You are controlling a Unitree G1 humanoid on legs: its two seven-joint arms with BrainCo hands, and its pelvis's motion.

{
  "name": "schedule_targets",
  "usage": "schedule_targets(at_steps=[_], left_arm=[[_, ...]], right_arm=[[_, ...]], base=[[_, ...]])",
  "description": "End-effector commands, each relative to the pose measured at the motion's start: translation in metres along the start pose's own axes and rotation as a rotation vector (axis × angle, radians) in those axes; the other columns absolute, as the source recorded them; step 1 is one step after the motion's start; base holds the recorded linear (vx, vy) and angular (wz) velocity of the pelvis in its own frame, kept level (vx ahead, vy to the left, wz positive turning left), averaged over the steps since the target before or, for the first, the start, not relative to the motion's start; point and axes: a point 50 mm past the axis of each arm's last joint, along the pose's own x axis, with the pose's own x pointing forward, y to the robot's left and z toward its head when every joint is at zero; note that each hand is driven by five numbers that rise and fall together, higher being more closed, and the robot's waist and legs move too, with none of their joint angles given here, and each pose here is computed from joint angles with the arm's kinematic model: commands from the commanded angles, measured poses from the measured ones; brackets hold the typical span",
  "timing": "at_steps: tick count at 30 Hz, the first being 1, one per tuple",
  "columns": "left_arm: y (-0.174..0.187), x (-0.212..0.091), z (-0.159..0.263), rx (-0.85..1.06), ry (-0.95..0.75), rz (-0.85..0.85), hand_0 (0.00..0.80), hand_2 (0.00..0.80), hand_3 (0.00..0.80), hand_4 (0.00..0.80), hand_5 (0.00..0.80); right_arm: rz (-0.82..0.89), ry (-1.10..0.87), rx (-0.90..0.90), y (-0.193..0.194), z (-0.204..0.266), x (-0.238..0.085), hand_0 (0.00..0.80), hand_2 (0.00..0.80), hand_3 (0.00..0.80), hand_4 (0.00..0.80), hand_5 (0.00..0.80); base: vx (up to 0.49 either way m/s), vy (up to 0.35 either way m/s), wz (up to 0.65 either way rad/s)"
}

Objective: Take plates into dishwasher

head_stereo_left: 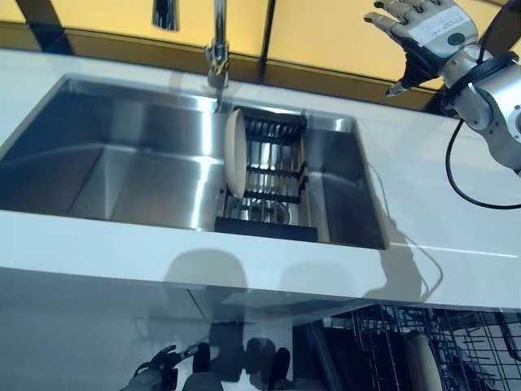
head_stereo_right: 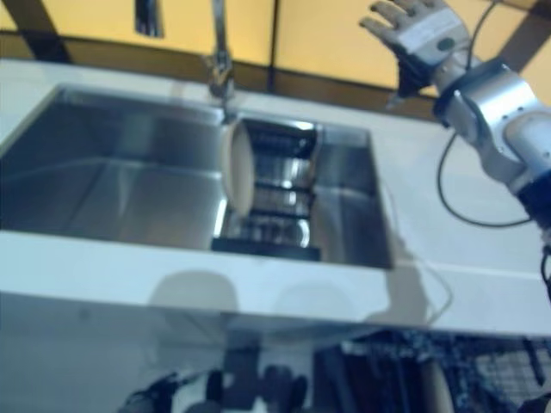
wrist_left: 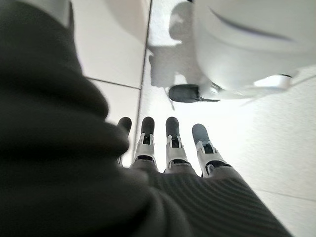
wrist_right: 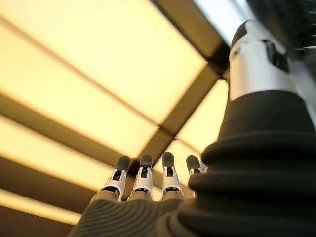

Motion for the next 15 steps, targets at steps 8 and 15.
schedule_targets(at_steps=[8,15], left_arm=[[0.004,0.003,0.042,-0.044,-0.144,-0.003,0.0,0.0,0.0,0.0,0.0],[0.003,0.003,0.046,-0.061,-0.146,0.0,0.0,0.0,0.0,0.0,0.0]], right_arm=[[-0.185,0.029,-0.093,-0.06,-0.002,0.025,0.0,0.0,0.0,0.0,0.0],[-0.21,-0.035,-0.033,-0.066,0.018,0.031,0.0,0.0,0.0,0.0,0.0]], base=[[-0.029,0.027,0.07],[-0.009,0.003,0.03]])
